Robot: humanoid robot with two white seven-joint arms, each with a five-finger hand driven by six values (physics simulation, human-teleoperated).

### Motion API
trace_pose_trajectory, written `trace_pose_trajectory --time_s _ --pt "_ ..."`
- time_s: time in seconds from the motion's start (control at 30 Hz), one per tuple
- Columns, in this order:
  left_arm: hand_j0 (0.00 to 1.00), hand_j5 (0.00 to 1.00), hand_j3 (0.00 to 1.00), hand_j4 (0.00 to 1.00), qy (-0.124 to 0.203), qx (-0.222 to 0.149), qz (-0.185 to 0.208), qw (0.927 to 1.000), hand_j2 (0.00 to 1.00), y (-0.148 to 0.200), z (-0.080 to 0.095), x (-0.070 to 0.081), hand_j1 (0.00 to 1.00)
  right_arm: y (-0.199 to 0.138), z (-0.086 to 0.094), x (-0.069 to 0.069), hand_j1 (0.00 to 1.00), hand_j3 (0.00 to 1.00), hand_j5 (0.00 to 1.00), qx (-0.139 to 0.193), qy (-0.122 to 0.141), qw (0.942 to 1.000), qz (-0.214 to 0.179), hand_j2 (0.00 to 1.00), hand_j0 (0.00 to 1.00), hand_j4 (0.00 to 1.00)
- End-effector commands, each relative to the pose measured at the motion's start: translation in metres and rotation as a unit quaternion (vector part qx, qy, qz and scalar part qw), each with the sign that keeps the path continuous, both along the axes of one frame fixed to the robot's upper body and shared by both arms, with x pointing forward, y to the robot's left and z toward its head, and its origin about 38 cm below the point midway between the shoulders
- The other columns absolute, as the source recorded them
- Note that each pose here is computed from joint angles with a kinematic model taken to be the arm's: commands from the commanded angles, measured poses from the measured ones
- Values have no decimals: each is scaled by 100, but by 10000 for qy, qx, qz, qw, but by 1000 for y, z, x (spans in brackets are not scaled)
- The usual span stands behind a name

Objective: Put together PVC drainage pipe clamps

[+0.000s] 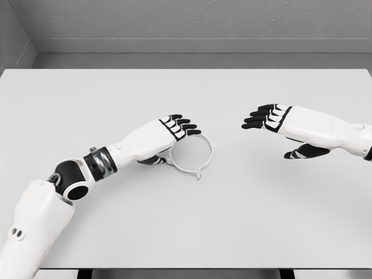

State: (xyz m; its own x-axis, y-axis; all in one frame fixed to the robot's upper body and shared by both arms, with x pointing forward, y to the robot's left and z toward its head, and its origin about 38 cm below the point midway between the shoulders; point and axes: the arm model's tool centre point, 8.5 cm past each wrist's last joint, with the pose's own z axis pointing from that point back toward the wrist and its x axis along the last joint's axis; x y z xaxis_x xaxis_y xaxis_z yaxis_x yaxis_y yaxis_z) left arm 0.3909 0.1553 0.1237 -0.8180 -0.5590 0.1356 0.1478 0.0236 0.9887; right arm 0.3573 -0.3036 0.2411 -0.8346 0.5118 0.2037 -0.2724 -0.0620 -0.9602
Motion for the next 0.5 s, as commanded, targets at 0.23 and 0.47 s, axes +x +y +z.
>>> trace_pose_trajectory --time_s 0.23,0.47 --pt "100 100 100 100 -2 -79 -2 10000 100 -3 2 0 100 0 0 0 100 100 100 37 14 10000 -6 100 100 100" --pt "100 100 100 100 -360 53 1014 9942 100 91 33 22 100 0 0 0 100 100 100 44 22 10000 -5 100 100 100"
